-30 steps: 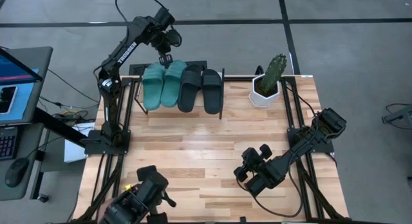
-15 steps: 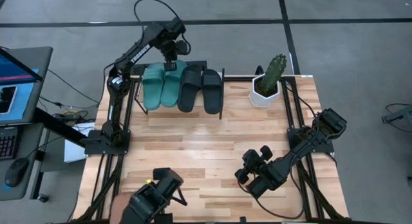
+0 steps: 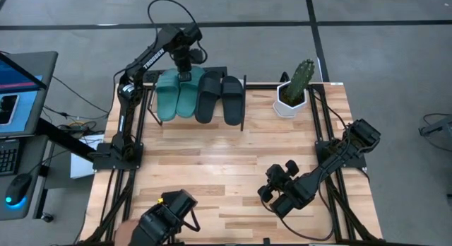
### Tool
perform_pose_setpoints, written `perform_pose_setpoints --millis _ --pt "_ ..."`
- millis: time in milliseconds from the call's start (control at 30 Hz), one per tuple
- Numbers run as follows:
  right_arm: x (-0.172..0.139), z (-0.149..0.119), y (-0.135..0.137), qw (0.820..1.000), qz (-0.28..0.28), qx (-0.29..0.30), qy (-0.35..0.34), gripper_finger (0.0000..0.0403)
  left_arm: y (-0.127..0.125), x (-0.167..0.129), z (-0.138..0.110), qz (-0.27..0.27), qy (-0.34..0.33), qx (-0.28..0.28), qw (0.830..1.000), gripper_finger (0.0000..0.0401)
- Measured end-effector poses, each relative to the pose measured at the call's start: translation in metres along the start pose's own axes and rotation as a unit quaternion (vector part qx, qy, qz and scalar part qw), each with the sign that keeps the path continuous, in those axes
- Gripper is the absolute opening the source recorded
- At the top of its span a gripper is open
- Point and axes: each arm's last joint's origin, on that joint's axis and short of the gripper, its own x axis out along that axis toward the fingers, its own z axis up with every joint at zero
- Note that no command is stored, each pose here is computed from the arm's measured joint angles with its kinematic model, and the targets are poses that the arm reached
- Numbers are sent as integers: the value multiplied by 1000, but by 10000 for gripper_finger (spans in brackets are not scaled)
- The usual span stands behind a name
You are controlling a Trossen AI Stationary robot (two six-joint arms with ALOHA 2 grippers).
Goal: Pick and place slides into the shelf
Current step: Adjust the slides on the shelf
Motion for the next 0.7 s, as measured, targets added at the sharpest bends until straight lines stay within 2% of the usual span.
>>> perform_pose_setpoints --millis 233,467,700 --pt "0 0 0 1000 2 2 0 0 0 0 0 1 2 -24 1000 0" --pt "0 0 0 1000 2 2 0 0 2 -1 -2 32 27 -47 998 0" --pt "0 0 0 1000 2 2 0 0 -2 -6 -1 32 18 -63 997 0"
